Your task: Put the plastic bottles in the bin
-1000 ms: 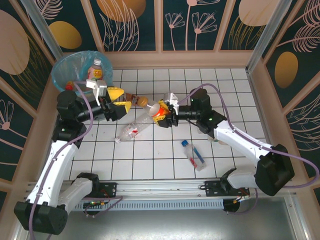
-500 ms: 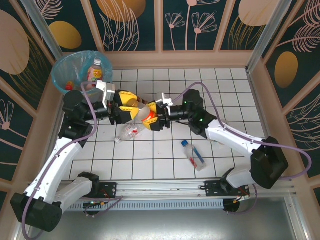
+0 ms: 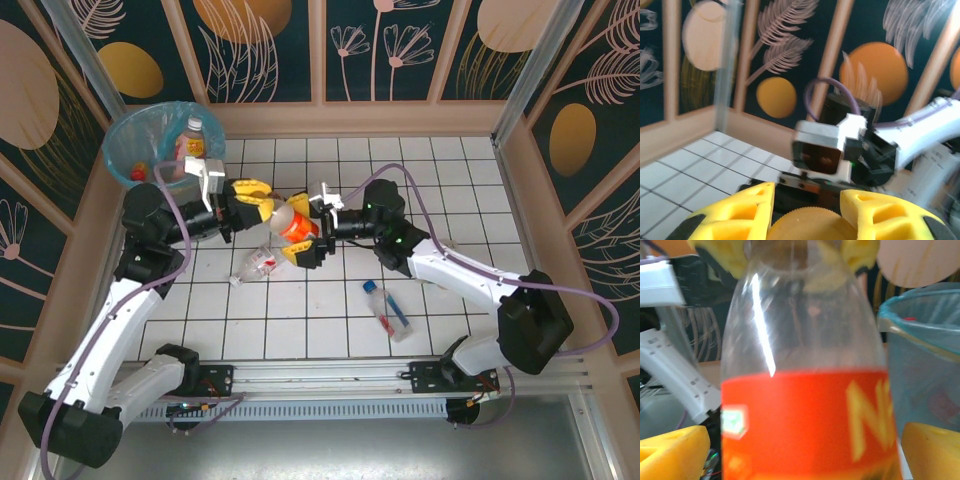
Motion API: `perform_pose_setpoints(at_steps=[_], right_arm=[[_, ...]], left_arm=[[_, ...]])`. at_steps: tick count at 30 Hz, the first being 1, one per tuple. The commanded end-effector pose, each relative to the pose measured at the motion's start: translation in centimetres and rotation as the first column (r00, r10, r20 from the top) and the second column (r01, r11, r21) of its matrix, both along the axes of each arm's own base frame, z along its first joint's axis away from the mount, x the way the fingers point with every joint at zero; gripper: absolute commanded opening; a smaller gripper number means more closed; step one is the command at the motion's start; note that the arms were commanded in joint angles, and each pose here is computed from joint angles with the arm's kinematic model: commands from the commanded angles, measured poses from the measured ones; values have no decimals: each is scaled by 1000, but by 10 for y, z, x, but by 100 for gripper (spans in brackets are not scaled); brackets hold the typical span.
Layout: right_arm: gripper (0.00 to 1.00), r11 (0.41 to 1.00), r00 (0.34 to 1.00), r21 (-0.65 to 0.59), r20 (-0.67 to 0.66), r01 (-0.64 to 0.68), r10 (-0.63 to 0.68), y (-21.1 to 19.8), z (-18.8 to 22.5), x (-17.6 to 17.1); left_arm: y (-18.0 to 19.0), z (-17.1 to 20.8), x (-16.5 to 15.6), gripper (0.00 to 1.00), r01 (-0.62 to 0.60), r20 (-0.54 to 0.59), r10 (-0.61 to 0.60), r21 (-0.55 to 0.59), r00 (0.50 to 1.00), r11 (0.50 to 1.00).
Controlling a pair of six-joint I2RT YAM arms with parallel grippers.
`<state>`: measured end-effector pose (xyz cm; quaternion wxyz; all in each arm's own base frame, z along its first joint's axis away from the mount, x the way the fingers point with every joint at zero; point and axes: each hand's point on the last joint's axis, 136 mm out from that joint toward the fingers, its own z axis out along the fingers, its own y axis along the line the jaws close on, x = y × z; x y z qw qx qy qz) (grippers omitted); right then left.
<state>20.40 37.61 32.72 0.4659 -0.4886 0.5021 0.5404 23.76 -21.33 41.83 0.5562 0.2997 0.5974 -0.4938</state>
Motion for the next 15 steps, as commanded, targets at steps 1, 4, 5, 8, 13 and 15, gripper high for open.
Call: perform_pose_setpoints(at_steps=[1,4,5,8,13,15], right_arm=[[99,975,976,71,44,212,-215,-12,24,24],[99,922,922,52,43,384,-386,-26,21,48],[99,906,905,39,51,421,-422,-30,17,53],[99,886,883,16,66,464,-464,-37,11,57],[99,898,897,-27,72,439,-437,-37,5,51],[99,899,899,-43,71,437,-433,-37,3,50]], left_arm=[[43,59,37,0,-372,-1,374,-103,927,922],[91,81,71,0,-667,-68,663,-92,745,739],[107,88,78,0,-740,-73,736,-82,673,668],[138,107,94,0,-861,-33,861,-52,507,506],[170,123,132,0,-938,17,938,25,345,345],[187,116,152,0,-952,-12,954,60,300,300]])
